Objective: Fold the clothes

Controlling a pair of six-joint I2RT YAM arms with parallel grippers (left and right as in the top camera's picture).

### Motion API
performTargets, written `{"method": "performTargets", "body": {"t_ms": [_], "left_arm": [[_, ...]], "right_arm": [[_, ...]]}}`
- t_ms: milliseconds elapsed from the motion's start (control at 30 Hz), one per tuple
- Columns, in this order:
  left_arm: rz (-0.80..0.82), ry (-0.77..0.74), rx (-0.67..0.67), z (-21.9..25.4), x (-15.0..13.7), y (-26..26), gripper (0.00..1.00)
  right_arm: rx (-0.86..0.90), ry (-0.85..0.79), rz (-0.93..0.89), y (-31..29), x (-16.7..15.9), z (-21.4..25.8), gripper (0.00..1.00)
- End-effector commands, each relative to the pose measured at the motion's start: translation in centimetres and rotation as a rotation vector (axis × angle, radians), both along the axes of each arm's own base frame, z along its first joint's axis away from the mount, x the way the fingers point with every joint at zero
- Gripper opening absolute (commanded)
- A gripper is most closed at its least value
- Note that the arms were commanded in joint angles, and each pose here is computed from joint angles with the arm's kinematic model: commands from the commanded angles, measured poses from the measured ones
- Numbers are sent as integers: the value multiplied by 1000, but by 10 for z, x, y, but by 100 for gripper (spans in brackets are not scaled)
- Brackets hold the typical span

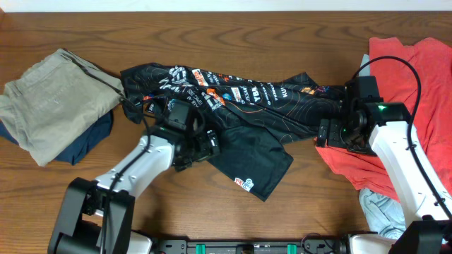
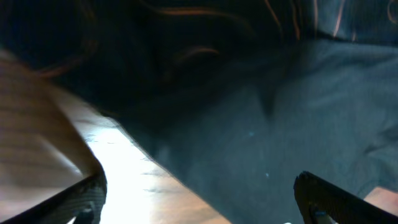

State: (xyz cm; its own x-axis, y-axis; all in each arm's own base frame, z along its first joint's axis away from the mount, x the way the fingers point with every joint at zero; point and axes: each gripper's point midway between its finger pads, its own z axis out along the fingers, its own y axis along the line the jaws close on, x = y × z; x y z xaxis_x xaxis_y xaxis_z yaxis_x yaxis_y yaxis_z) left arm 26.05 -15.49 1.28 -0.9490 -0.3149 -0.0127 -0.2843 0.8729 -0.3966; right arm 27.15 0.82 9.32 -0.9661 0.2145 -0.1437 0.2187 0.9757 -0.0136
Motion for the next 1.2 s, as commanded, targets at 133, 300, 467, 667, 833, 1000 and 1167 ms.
{"method": "performTargets", "body": {"t_ms": [133,300,467,667,833,1000,1167], "left_arm": [[78,44,-11,-23,-5,-20,98],[71,84,-25,-38,-10,-31,60],[60,55,-49,-29,-3,-29,6],[38,30,0,15,3,26,6],[135,-1,23,61,-10,90,6],[237,-67,48,85,-20,131,6],[282,-82,78,88,-22,151,6]], "right_arm": [[2,-18,-23,-3,2,6,99],[7,-18,-22,-2,2,6,99],[2,-25,-22,-3,4,6,99],[-61,-27,-11,-14,4,7,99],[-70,-49,-87,-21,8,7,99],[139,-57,88,21,11,5,75],[188,-40,153,32,5,-9,17]]}}
